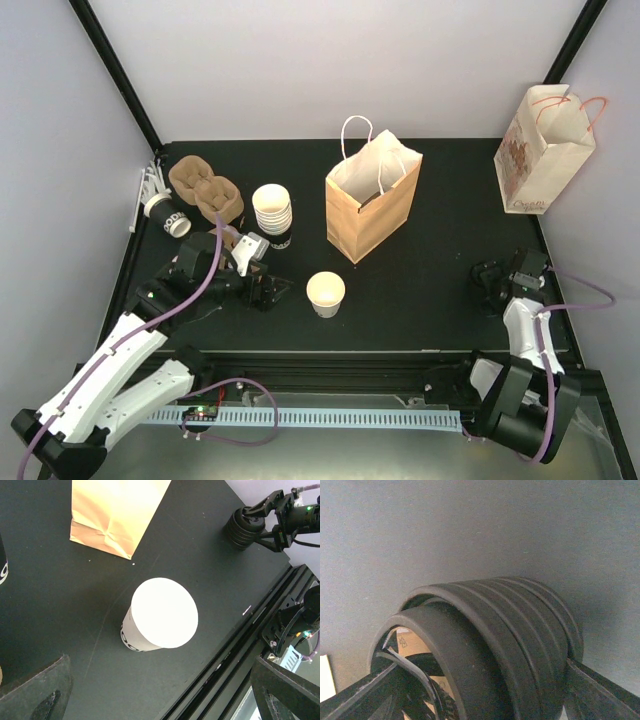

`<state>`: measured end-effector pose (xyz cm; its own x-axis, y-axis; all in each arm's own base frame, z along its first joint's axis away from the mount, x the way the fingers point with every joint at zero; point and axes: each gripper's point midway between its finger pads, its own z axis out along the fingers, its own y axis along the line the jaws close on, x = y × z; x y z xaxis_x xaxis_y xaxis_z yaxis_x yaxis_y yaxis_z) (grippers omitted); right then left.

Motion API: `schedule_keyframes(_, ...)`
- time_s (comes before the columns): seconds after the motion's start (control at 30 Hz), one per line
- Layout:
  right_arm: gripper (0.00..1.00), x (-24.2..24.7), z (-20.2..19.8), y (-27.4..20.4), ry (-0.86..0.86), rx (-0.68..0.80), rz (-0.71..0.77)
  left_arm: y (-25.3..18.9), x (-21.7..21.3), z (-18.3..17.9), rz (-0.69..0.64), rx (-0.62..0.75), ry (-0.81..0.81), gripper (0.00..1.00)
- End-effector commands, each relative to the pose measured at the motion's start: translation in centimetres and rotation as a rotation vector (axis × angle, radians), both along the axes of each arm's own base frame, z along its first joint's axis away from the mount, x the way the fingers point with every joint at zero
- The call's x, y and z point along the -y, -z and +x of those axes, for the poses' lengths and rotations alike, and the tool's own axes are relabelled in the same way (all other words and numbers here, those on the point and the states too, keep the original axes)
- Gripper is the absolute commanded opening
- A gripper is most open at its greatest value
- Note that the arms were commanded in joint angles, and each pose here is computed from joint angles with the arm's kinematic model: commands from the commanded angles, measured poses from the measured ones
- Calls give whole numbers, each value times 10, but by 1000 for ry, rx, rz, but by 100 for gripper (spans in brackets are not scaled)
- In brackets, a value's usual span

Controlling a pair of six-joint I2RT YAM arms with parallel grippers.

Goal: Pack the takeout coffee

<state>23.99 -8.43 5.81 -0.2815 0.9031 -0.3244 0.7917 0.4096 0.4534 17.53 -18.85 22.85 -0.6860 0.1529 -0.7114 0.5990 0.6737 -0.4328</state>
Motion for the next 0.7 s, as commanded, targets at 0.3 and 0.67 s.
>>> schedule_keyframes(0.3,82,-24,59,-7,-157,181,170,-4,-2,4,7,45,-14,99)
schedule_keyframes(0.67,100,-8,34,-39,-144,52,32,-6,-3,3,3,55,-15,99)
